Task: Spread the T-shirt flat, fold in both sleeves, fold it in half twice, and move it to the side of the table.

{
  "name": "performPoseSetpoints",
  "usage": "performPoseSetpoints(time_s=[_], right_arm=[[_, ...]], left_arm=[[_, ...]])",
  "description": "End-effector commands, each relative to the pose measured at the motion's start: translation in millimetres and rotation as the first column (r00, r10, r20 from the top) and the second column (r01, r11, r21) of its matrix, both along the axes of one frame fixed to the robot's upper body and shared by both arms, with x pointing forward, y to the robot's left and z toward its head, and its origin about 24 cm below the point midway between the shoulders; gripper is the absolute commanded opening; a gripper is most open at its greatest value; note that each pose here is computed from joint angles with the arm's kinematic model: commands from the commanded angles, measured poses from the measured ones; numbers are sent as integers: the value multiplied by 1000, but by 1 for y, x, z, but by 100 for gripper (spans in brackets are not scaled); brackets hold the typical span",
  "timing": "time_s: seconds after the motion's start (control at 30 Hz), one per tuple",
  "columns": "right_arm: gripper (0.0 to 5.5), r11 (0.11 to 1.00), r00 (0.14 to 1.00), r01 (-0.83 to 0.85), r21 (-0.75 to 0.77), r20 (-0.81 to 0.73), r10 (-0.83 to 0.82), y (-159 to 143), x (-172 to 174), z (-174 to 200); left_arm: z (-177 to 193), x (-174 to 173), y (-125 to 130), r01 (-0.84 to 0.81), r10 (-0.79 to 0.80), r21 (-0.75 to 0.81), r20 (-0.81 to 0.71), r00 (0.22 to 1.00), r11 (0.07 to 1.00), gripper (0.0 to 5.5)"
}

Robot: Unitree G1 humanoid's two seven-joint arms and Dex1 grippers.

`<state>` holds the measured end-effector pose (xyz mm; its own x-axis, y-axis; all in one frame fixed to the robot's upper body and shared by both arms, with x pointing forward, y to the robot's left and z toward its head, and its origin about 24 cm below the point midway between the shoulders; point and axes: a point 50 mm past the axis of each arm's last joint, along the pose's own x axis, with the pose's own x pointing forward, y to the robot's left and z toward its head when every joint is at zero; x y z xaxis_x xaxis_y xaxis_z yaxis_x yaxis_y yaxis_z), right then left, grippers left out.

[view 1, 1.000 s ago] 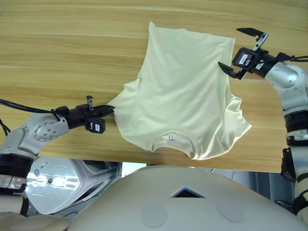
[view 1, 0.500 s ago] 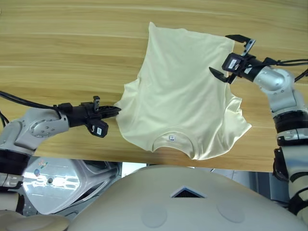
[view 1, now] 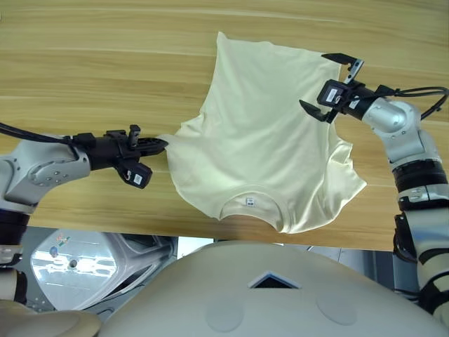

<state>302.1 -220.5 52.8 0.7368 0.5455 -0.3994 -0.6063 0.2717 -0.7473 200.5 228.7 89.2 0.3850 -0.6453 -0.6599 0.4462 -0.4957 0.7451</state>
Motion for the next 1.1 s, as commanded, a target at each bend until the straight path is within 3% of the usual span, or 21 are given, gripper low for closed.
performPoseSetpoints(time_s=[0.03, 0.2, 0.33, 0.87, 1.1], right_arm=[[540, 1000, 1000, -5, 0, 3, 5, 0, 1, 3], [540, 1000, 1000, 11, -1, -2, -11, -3, 3, 2], [540, 1000, 1000, 7, -5, -6, -7, -2, 4, 1], [540, 1000, 1000, 1, 3, -18, -1, 1, 3, -4], [540, 1000, 1000, 1, 7, -14, -1, 2, 4, -3]], left_arm=[[4, 1, -13, 47, -46, -20, 46, 998, 999, 2], [-15, -14, -58, 213, -213, -81, 10, 977, 974, 2], [-8, -22, -76, 278, -279, -147, 11, 960, 949, 2], [-15, -16, -85, 290, -291, -100, 6, 957, 952, 2], [-25, -19, -100, 300, -308, -122, -45, 950, 946, 106]])
